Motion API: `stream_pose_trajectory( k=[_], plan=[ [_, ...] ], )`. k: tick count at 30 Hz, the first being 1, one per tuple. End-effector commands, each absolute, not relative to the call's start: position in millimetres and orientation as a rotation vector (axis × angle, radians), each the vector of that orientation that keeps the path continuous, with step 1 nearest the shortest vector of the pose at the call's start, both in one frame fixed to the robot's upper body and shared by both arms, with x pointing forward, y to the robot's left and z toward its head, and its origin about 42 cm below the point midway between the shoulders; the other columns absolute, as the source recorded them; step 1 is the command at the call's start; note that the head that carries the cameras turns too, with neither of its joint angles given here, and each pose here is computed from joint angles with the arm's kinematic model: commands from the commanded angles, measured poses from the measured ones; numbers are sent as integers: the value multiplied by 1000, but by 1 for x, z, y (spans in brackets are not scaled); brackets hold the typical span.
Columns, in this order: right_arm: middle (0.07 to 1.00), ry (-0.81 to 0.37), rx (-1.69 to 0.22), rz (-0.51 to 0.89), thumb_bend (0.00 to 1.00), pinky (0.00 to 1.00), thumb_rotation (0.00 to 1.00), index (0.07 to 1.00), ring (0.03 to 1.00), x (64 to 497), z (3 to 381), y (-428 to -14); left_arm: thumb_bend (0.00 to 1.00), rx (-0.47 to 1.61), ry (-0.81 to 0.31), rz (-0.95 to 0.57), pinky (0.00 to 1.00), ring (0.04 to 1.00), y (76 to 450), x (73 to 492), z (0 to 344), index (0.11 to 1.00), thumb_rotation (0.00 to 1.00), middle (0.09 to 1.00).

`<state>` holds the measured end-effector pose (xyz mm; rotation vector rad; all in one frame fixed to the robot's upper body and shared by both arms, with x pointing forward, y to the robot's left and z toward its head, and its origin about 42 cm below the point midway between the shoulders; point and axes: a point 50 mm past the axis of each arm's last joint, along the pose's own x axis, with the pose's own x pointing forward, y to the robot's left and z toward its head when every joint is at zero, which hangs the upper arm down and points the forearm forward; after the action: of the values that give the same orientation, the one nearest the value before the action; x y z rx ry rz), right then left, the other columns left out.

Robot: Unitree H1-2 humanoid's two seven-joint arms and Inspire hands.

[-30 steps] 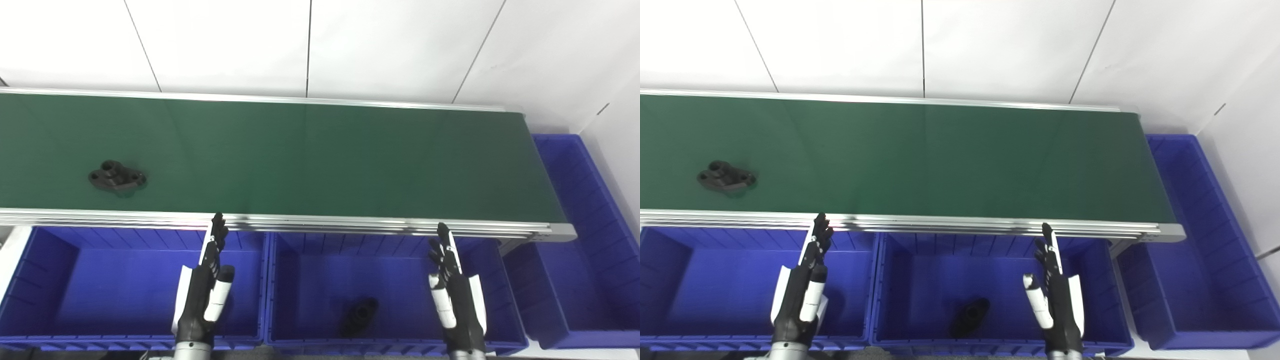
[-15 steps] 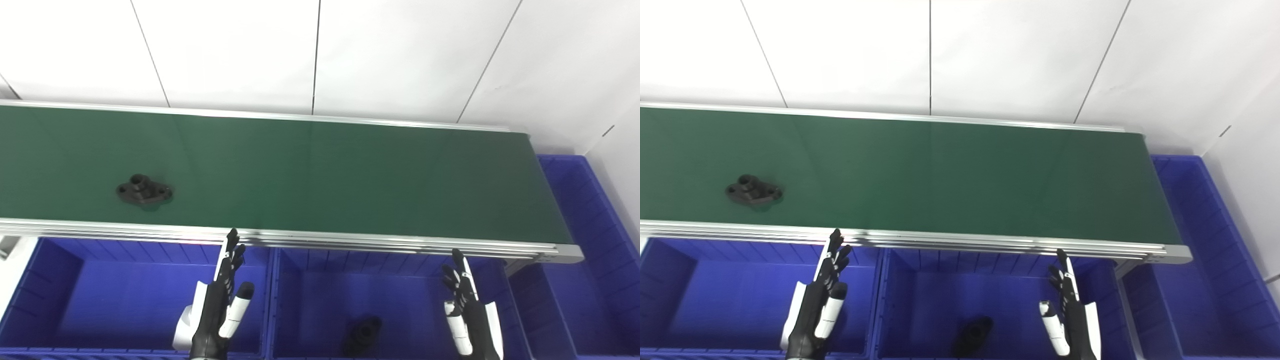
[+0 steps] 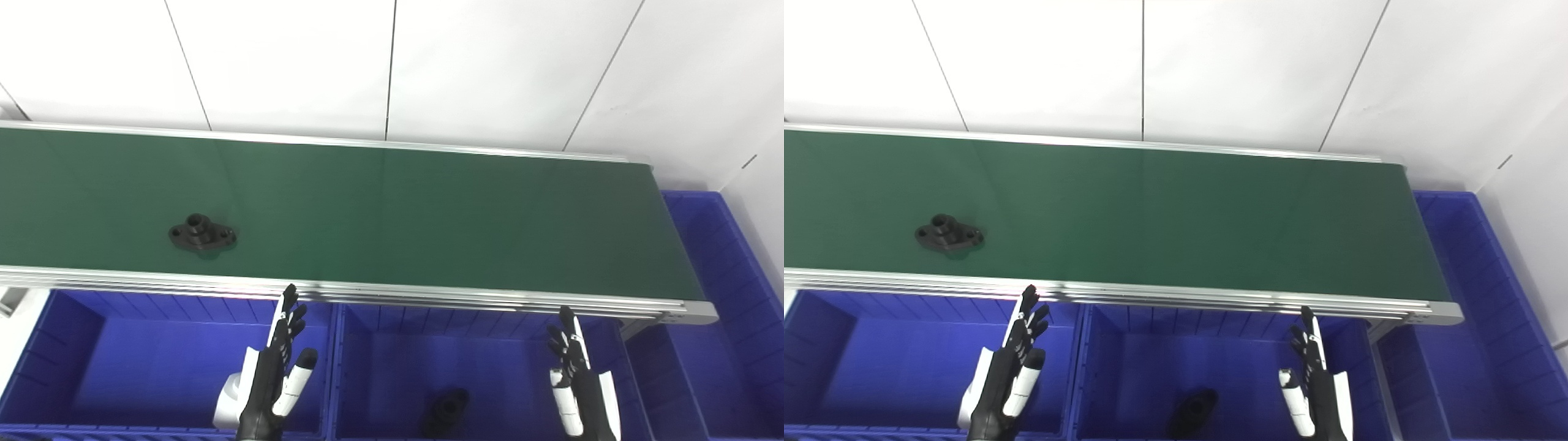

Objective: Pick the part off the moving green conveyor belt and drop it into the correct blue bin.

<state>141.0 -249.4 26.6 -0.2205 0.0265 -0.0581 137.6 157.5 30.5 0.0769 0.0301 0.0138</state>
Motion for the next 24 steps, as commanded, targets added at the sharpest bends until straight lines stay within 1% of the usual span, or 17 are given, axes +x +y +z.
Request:
stream_pose_trajectory(
  k=[1,3,5,7,9,12,14,16,19,20,23,24],
  plan=[
    [1000,-40,-215,-40,730,921,923,1000,954,143,34,-253,754,61,-37,16,903,933,150,142,37,1000,947,1000],
    [1000,-36,-211,-34,701,927,871,1000,959,143,33,-255,756,56,-36,14,903,931,147,142,36,1000,939,1000],
    [1000,-32,-208,-31,683,929,848,1000,965,143,33,-259,768,52,-34,11,898,929,144,143,34,1000,938,1000],
    [1000,-34,-212,-31,687,941,836,1000,974,144,33,-262,769,53,-38,13,880,920,141,144,33,994,930,991],
    [1000,-37,-222,-29,664,935,830,1000,974,146,32,-265,776,53,-40,13,878,923,138,145,33,984,922,988],
    [1000,-36,-249,-30,663,900,822,1000,969,148,31,-269,786,68,-40,8,855,922,136,146,32,984,924,988],
    [1000,-35,-254,-27,658,904,810,1000,974,148,31,-270,790,70,-42,13,851,919,134,146,32,980,915,982],
    [1000,-35,-258,-25,627,934,791,1000,979,148,31,-271,768,77,-48,18,841,912,133,147,33,965,909,972],
    [1000,-36,-266,-23,603,946,769,1000,981,149,31,-271,756,82,-51,21,837,910,131,148,33,960,907,968],
    [1000,-36,-268,-21,599,949,765,1000,980,149,31,-272,754,83,-52,21,838,910,130,148,33,960,907,968],
    [1000,-45,-306,-11,639,947,737,1000,975,149,34,-272,764,86,-56,19,840,917,129,148,34,963,913,974],
    [1000,-58,-346,-6,628,906,683,1000,957,150,36,-273,766,88,-59,19,834,918,129,149,35,967,919,974]
  ],
)
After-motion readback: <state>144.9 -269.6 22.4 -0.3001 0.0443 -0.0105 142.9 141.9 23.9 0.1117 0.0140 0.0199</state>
